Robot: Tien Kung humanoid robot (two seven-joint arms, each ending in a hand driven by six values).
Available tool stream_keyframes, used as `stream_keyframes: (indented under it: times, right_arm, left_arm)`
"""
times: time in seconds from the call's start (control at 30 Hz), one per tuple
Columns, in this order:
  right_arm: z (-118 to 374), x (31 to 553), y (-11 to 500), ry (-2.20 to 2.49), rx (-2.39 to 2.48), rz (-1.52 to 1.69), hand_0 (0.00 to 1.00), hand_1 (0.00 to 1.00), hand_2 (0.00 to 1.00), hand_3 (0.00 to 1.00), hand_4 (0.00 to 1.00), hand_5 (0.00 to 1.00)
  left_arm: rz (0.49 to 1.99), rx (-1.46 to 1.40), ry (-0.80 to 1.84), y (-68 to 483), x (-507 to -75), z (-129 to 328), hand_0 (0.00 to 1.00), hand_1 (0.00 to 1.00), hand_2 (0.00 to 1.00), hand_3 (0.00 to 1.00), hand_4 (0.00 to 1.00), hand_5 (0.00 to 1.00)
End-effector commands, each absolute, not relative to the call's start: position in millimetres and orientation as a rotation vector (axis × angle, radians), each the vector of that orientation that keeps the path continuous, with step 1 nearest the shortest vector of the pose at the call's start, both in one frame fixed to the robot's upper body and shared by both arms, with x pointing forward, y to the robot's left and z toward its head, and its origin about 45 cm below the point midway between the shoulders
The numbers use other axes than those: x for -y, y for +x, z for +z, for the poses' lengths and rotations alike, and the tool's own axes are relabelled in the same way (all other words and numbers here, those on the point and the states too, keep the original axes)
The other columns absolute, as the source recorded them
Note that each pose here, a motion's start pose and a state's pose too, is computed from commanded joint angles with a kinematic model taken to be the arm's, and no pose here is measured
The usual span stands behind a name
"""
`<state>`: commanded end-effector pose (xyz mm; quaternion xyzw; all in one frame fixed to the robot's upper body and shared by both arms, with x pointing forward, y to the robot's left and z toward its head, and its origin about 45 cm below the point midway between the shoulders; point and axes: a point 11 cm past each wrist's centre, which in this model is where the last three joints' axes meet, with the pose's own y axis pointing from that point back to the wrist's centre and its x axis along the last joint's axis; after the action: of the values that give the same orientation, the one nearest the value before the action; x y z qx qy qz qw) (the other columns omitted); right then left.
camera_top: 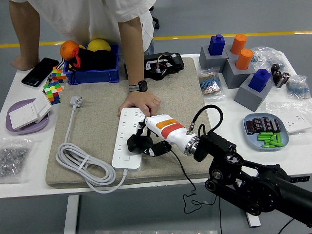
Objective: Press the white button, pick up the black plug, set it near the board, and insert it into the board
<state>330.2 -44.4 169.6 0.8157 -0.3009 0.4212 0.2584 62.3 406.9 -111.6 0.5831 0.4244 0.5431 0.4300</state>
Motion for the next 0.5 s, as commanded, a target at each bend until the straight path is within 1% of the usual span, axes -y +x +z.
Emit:
stream_keyframes:
  times: [0.5]
  right_arm:
    - [166.6, 48.2, 333.5, 2.195, 0.837, 1.136, 0.295, 0.427, 0.417, 0.470, 0.803, 0.002]
  left_arm:
    - [1.352, -1.061, 1.459, 60.9, -407.5, -111.5, 0.648, 0.638, 0.631, 0.676, 0.511, 0.115]
